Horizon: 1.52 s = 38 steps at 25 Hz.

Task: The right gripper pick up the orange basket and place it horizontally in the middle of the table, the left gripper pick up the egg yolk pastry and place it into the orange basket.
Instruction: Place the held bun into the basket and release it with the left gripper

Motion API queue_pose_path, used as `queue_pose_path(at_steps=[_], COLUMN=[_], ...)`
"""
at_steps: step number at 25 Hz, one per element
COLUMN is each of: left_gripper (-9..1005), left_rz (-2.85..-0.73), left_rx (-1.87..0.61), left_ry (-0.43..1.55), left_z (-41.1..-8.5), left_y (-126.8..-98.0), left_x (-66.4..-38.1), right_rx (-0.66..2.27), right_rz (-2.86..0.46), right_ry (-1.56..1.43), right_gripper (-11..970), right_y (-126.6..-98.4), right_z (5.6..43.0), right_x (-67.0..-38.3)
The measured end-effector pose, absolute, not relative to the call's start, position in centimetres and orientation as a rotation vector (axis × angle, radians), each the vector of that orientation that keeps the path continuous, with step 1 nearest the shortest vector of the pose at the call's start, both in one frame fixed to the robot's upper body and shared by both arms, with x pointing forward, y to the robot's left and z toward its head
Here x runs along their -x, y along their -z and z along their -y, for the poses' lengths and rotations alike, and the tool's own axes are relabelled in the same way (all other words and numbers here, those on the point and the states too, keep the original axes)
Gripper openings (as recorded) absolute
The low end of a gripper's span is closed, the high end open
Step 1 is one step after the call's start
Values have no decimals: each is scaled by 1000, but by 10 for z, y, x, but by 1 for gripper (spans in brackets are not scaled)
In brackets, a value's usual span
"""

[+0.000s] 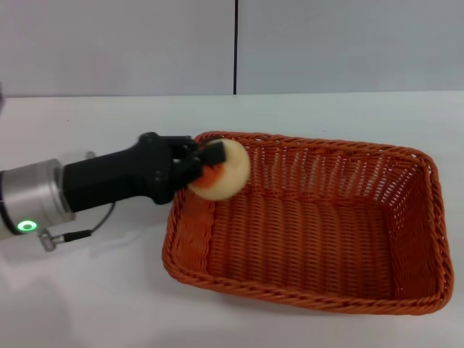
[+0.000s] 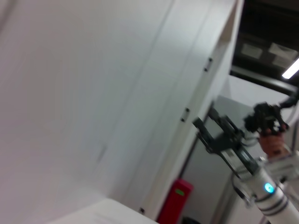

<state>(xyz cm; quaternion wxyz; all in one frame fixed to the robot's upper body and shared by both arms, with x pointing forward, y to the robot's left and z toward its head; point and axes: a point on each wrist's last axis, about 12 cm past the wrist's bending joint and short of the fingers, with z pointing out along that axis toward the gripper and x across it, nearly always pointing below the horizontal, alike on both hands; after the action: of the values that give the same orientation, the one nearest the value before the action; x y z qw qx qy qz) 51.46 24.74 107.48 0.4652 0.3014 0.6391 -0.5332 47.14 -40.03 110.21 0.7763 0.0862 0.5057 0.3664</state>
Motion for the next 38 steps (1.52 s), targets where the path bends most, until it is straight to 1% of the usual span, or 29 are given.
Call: queue_pose_path(at_steps=[2,4,9,15,18,21,22,23,24,25,26,27,28,30,32,36,38], left_gripper=[50,91,193,293,342,392,438,485,531,578,624,653,683,742,801,801,801], left_rz=[-1575,-1584,-1579,-1568,-1556,-1529,-1480,-1480,-1419,-1419,-1389,-1361,-1361,-1306,-1285,-1282,-1262], left_rx=[-759,-774,-790,-779,-741,-667,-580,-580,-479,-479,-428,-388,-388,-299,-253,-243,-133], left_ry=[1318,1330,1338,1338,1319,1253,1168,1168,1066,1066,1011,958,958,831,761,743,659], left_z=[-243,-236,-232,-232,-237,-252,-269,-269,-288,-288,-298,-307,-307,-326,-335,-338,-352], left_y=[-1074,-1073,-1074,-1075,-1076,-1078,-1080,-1080,-1083,-1083,-1084,-1084,-1084,-1083,-1082,-1082,-1077], left_x=[-516,-518,-519,-520,-521,-520,-519,-519,-515,-515,-512,-508,-508,-500,-496,-494,-483], right_rx=[-186,-185,-192,-200,-201,-202,-201,-201,-201,-200,-200,-200,-202,-208,-211,-211,-204], right_rz=[-1094,-1094,-1102,-1108,-1109,-1112,-1115,-1115,-1117,-1120,-1123,-1125,-1128,-1135,-1146,-1156,-1161], right_ry=[-793,-794,-791,-787,-785,-775,-767,-767,-759,-752,-742,-733,-723,-703,-673,-646,-623], right_gripper=[586,586,586,586,586,586,586,586,586,586,586,586,586,586,586,586,586], right_y=[-1102,-1103,-1102,-1101,-1101,-1099,-1099,-1099,-1098,-1097,-1096,-1096,-1095,-1093,-1091,-1089,-1088], right_z=[400,399,400,399,400,401,401,401,402,403,403,404,405,407,409,411,411], right_x=[-472,-474,-475,-476,-475,-473,-472,-472,-470,-469,-468,-466,-465,-462,-460,-460,-459])
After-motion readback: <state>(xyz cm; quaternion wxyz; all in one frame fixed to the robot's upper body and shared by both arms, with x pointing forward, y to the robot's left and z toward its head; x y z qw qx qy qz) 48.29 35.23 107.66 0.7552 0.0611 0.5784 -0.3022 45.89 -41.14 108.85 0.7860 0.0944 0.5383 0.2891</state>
